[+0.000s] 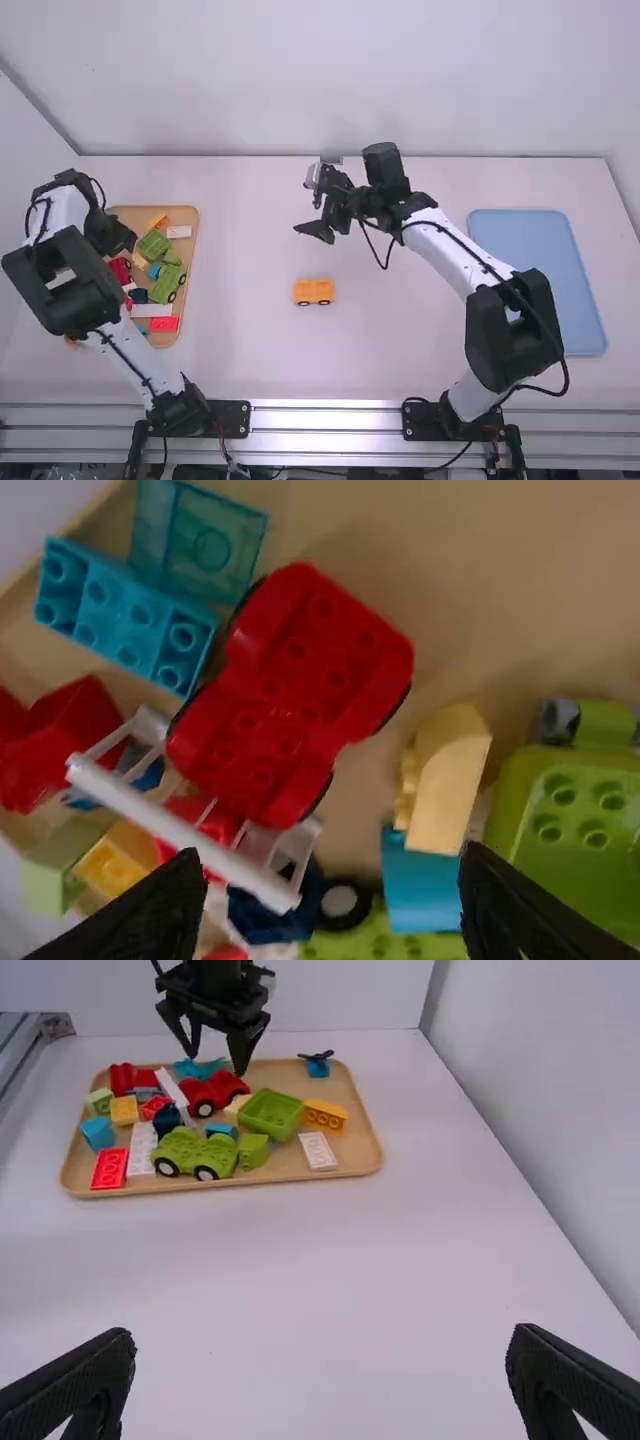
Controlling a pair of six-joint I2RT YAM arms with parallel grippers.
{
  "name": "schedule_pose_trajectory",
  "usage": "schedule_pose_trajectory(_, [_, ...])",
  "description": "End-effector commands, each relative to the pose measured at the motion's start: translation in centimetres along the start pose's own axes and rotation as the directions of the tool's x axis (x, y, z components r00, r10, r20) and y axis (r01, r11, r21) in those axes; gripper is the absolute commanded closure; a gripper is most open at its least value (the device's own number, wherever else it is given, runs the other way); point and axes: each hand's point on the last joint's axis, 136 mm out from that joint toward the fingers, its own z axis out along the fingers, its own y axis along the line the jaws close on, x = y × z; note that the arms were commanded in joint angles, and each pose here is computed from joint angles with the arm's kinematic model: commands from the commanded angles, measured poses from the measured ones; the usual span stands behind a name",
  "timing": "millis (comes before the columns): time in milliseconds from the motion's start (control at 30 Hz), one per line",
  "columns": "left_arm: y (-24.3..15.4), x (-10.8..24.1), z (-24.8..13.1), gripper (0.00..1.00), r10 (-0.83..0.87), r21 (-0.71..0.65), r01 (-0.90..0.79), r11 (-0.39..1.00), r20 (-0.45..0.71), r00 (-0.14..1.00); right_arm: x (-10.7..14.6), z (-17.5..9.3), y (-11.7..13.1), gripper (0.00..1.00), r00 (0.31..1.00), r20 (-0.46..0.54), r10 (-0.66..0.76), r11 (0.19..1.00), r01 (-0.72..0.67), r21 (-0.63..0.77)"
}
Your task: Assemble lego blocks to make yellow taxi
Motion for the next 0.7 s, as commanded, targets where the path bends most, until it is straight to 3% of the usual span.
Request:
schedule_pose_trajectory(0, [-0.8,1.0,1.2,0.35,0.045,0.042,-0.044,0.998,-0.036,0.998,-1.1,-0.2,-0.3,0.02,1.000,0.018,-0.017,1.000,0.017,0.005])
schedule_pose_trajectory(233, [0.3,1.5,2.3,0.39,-0.026,-0.020,0.025,0.999,-0.035,0.999,-1.1,-0.2,-0.3,0.02,1.000,0.017,-0.017,1.000,0.017,0.005])
schedule_pose_trajectory(400, [-1.8,1.5,2.7,0.42,0.040,0.081,-0.037,0.996,-0.034,0.999,-1.2,-0.2,-0.4,0.01,1.000,0.019,-0.018,1.000,0.018,0.007])
schedule_pose_trajectory(667, [-2.3,2.4,3.5,0.40,0.037,0.049,-0.036,0.998,-0.034,0.999,-1.0,-0.2,-0.3,0.01,1.000,0.014,-0.011,1.000,0.011,0.002])
